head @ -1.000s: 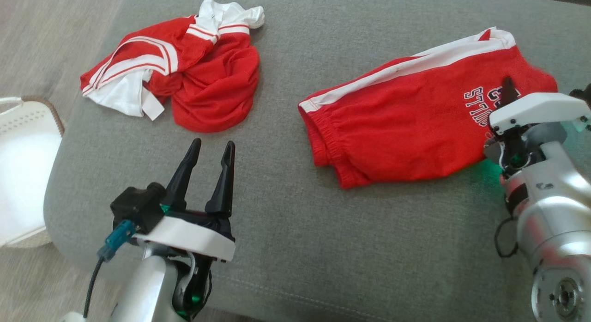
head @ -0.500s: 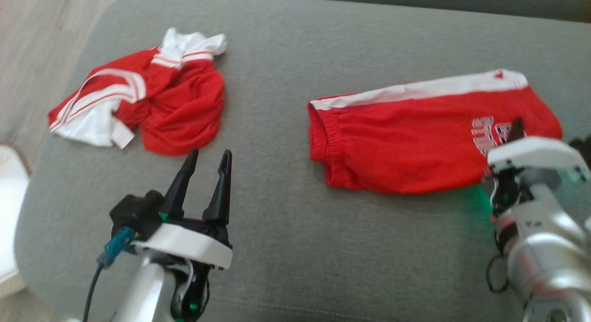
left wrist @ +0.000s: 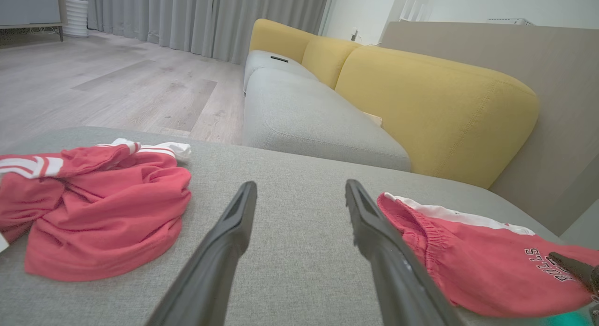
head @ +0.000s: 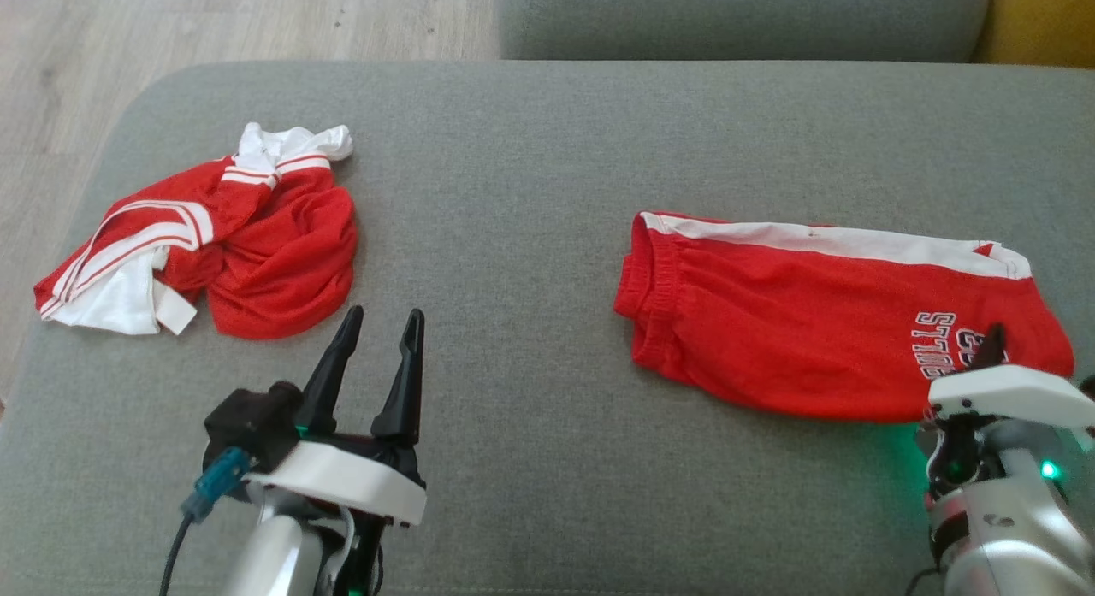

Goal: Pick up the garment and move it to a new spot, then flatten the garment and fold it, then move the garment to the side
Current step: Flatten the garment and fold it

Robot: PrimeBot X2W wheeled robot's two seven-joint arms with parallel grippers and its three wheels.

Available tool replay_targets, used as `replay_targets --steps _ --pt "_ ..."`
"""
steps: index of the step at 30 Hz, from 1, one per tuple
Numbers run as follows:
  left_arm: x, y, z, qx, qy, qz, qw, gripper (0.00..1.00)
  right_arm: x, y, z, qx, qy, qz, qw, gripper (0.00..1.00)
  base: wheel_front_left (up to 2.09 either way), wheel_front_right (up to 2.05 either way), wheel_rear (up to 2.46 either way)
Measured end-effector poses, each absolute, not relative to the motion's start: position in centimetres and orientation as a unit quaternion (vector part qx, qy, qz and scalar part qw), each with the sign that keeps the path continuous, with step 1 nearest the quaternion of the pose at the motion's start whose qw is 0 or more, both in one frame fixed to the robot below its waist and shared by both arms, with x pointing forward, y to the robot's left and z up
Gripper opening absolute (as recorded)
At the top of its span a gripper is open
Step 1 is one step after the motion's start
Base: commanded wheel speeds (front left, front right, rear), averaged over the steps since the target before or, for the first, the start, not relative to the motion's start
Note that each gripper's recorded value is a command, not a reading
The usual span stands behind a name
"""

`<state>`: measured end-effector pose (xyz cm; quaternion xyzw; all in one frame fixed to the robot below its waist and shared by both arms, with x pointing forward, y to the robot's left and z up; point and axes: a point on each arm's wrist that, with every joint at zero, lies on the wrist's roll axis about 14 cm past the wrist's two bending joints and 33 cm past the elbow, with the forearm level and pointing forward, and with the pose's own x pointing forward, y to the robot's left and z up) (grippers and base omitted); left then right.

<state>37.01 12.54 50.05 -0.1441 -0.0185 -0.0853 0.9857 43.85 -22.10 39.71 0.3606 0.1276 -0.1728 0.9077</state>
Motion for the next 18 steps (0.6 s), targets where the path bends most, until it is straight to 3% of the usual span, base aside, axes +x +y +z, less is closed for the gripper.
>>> replay_targets --steps 9,18 --pt "36.0 13.1 49.6 -0.141 -0.013 -0.078 0.987 1.00 45.5 -19.8 42.0 0.362 0.105 -0.126 0.918 0.00 0.00 0.00 0.00" --pt "35.1 14.1 49.8 -0.140 -0.019 -0.061 0.988 1.00 47.4 -12.8 45.8 0.368 0.087 -0.006 0.926 0.00 0.00 0.00 0.00"
